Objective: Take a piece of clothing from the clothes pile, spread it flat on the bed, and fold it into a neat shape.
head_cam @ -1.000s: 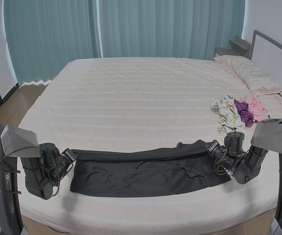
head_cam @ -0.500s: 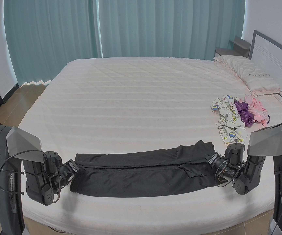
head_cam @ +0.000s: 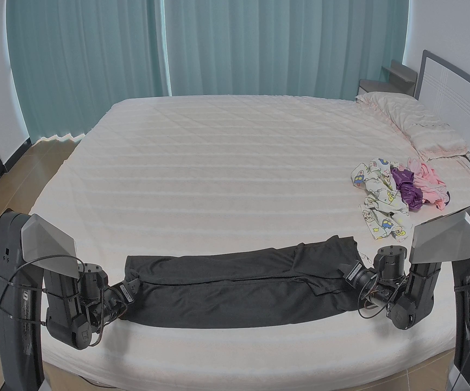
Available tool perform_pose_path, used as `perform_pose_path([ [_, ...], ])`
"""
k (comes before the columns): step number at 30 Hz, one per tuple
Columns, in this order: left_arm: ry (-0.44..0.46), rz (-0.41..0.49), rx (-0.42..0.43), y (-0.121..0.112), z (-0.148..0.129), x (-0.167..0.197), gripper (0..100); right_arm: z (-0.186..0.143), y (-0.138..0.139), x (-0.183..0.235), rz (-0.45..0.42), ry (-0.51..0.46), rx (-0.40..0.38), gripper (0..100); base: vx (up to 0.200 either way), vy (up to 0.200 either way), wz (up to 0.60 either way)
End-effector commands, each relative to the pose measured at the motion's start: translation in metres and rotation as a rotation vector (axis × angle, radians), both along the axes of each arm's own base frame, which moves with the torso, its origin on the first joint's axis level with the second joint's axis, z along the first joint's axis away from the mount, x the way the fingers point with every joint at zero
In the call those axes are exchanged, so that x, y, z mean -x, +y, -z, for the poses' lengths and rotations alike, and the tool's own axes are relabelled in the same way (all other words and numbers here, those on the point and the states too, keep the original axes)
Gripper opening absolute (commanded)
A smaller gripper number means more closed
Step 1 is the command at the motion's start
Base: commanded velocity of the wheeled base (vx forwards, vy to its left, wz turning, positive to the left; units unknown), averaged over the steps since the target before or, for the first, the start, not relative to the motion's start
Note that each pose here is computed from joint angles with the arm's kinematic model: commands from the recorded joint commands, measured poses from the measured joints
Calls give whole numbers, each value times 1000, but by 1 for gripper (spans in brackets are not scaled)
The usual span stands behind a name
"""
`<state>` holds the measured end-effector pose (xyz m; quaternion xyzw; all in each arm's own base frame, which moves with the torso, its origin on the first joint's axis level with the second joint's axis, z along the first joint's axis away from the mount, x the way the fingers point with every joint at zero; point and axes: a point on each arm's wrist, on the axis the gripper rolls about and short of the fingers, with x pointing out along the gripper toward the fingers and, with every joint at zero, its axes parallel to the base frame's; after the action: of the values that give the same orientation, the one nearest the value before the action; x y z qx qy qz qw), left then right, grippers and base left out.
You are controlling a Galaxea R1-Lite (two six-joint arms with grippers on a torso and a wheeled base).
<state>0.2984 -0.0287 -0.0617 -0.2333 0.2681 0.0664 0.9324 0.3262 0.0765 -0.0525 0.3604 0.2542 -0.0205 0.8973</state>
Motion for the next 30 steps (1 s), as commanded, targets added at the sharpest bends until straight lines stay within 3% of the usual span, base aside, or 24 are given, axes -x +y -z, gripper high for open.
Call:
perform_pose_path([
  [1, -13, -7, -2, 1, 0, 0, 100, -4, 0, 3, 0, -17, -3, 100, 0, 0, 0],
  [5, -76, -50, -2, 14, -21, -5, 100, -17, -6, 8, 12, -48, -11, 100, 0, 0, 0],
  [9, -127, -88, 19, 31, -59, -6, 100, -29, -17, 10, 44, -76, -21, 100, 0, 0, 0],
  [13, -151, 6, 94, 42, -95, -2, 100, -31, -20, 10, 53, -79, -24, 100, 0, 0, 0],
  [14, -116, 73, 135, 42, -106, 1, 100, -31, -20, 10, 53, -79, -24, 100, 0, 0, 0],
  [17, -53, 126, 168, 43, -116, 0, 100, -31, -19, 10, 50, -77, -23, 100, 0, 0, 0],
  [21, 37, 172, 197, 41, -119, -12, 100, -29, -18, 11, 48, -70, -23, 100, 0, 0, 0],
  [24, 99, 253, 139, 39, -103, -20, 100, -28, -16, 12, 42, -66, -27, 100, 0, 0, 0],
  [26, 102, 257, 137, 40, -101, -21, 100, -28, -16, 12, 42, -66, -27, 100, 0, 0, 0],
  [27, 134, 383, 63, 40, -81, -21, 100, -28, -16, 14, 42, -61, -26, 100, 0, 0, 0],
  [30, 165, 428, 47, 39, -66, -24, 100, -28, -16, 14, 42, -69, -28, 100, 0, 0, 0],
])
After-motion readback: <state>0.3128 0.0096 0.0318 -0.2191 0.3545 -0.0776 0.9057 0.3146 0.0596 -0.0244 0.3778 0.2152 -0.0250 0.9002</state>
